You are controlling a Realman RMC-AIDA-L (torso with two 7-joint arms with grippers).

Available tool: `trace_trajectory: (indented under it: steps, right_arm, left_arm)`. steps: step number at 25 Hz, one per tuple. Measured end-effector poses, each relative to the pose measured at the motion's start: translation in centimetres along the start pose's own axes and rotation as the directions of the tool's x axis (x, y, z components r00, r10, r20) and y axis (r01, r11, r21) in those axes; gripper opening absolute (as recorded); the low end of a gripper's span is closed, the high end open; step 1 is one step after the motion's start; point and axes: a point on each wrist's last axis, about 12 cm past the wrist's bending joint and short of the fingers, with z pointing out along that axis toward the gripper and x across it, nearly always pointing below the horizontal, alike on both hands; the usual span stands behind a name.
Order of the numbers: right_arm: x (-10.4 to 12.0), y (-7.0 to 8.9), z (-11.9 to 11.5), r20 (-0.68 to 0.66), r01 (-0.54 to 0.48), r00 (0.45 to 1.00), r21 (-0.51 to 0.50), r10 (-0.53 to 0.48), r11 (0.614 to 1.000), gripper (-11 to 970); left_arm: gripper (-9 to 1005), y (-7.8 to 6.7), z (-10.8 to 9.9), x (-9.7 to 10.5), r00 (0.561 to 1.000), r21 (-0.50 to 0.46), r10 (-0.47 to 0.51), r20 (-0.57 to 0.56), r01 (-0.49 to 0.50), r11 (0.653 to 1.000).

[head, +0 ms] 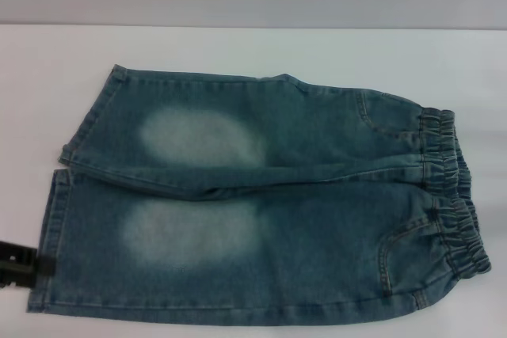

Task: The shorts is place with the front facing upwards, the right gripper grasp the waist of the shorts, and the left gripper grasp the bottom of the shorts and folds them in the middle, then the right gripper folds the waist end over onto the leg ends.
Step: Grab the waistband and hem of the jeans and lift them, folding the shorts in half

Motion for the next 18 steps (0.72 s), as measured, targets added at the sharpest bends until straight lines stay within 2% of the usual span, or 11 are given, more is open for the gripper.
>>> trace_trajectory:
  steps: [8,18]
  right_arm:
    - [-0.03,0.03,0.20,-0.003,0.001,1.000,0.000,-0.001,1.000,565]
    - [-0.03,0.01,0.23,-0.004,0.001,1.000,0.000,-0.001,1.000,564]
  left_arm:
    - [568,0.85,0.44,0.73,0.998,-0.078,-0.017,-0.063,0.012,0.997]
    - [568,0.84,0.95,0.79,0.997,-0.086,-0.012,-0.074,0.006,0.996]
